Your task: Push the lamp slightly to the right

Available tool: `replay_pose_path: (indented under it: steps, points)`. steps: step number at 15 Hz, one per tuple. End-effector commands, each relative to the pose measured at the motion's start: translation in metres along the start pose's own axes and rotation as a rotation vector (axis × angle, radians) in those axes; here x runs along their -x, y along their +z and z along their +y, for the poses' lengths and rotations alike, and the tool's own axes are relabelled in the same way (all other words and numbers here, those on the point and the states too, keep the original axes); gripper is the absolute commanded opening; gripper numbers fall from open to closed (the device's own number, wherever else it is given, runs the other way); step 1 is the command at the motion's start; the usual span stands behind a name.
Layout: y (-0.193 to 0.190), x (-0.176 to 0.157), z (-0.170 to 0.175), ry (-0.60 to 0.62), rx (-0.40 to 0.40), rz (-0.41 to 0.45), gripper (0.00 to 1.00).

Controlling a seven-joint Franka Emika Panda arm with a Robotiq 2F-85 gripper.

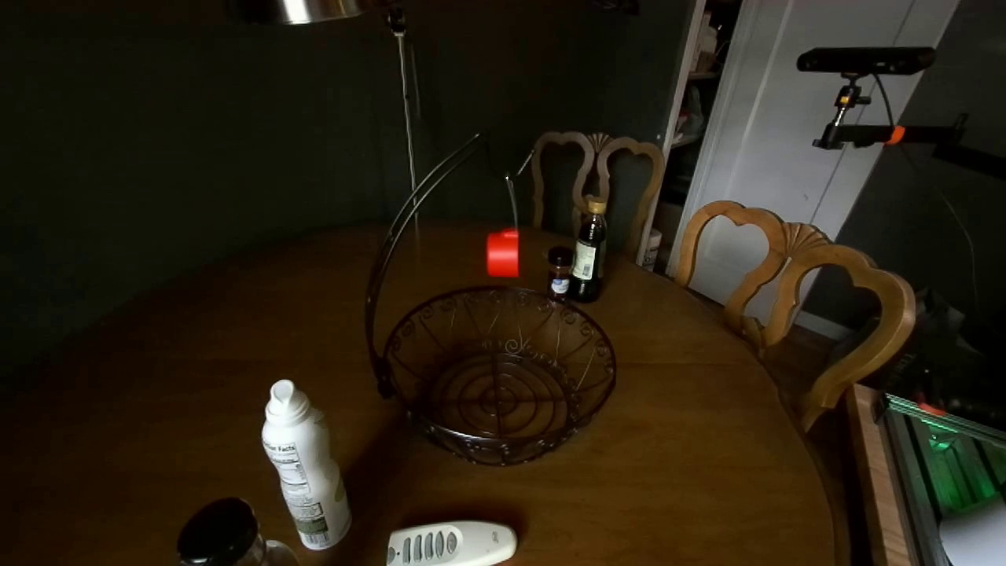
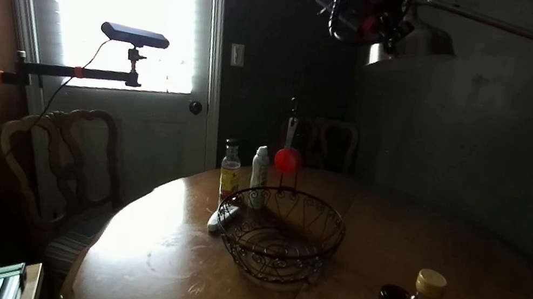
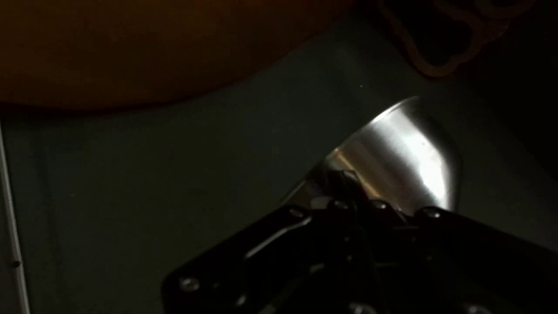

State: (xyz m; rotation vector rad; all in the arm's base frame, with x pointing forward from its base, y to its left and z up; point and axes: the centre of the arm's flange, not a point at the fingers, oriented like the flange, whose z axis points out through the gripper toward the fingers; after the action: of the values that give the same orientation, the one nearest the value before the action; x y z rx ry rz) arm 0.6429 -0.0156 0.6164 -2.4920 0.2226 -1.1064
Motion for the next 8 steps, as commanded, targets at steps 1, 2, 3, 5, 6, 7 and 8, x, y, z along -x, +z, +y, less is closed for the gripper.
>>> replay_pose_path:
  steps: [1, 2, 3, 5, 6, 7, 8]
  points:
    - [0.023, -0.004, -0.003, -0.027, -0.056, 0.040, 0.00]
    - [0.027, -0.005, -0.003, -0.024, -0.057, 0.057, 0.00]
    - [0.032, -0.007, -0.001, -0.022, -0.053, 0.078, 0.00]
    - [0.040, -0.009, 0.000, -0.009, -0.049, 0.110, 0.00]
    - [0.044, -0.011, -0.001, 0.003, -0.056, 0.129, 0.00]
    - [0.048, -0.013, -0.003, 0.013, -0.065, 0.144, 0.00]
    - [0.052, -0.013, -0.005, 0.023, -0.077, 0.152, 0.00]
